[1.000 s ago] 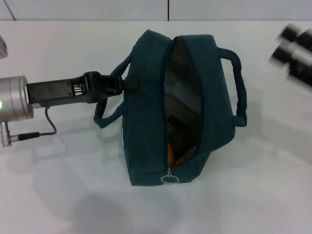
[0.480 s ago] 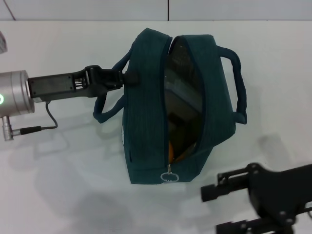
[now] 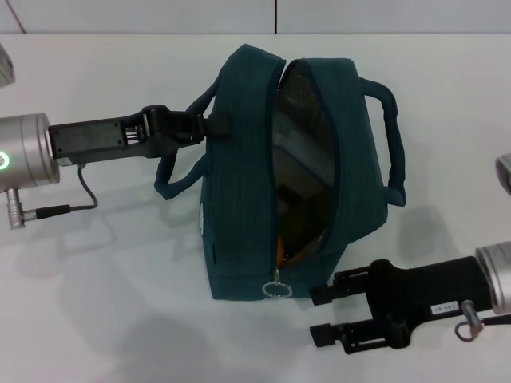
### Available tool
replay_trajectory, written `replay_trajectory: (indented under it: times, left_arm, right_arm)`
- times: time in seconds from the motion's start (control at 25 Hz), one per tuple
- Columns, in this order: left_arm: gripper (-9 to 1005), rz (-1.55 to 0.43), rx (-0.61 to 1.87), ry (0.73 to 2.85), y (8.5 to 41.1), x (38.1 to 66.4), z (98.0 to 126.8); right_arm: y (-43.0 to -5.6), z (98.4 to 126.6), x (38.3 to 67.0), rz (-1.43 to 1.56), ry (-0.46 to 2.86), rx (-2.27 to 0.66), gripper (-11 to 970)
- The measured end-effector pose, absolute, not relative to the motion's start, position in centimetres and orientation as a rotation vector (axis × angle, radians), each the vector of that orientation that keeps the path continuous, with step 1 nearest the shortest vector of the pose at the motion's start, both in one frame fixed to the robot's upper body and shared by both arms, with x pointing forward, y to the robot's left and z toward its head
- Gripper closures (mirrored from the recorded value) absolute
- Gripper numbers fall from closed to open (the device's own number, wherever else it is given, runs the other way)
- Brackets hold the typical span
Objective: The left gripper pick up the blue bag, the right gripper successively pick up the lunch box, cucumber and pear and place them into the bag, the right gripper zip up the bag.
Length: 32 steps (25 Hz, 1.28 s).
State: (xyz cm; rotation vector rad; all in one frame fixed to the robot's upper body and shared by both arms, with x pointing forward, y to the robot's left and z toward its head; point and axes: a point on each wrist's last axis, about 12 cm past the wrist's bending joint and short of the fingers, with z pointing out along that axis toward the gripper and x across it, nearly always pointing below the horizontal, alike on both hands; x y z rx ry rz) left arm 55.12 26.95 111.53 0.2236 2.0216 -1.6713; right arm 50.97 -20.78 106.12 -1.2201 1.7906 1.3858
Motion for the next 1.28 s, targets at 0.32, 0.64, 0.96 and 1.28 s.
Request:
replay_trajectory:
  times: [0.32, 0.64, 0.96, 1.28]
  left_arm:
    - [941, -1.670, 0.218, 2.022, 26.9, 55.1, 111.5]
    - [941, -1.668, 0.215, 2.022, 26.9, 55.1, 111.4]
    - [941, -1.669, 0.208, 2.022, 26.8, 55.0, 111.2]
    - [941, -1.680, 0.211, 2.023, 26.5, 55.2, 111.4]
  right_arm:
    - [-19.7, 105.9, 52.3, 1.290, 1.819, -1.235, 350]
    - [-18.6, 106.1, 52.8, 1.276, 1.805, -1.267, 353]
    - [-17.6, 106.3, 53.0, 1.280, 1.781, -1.245, 354]
    - [-15.7, 105.9, 53.0, 1.266, 1.793, -1.322, 355]
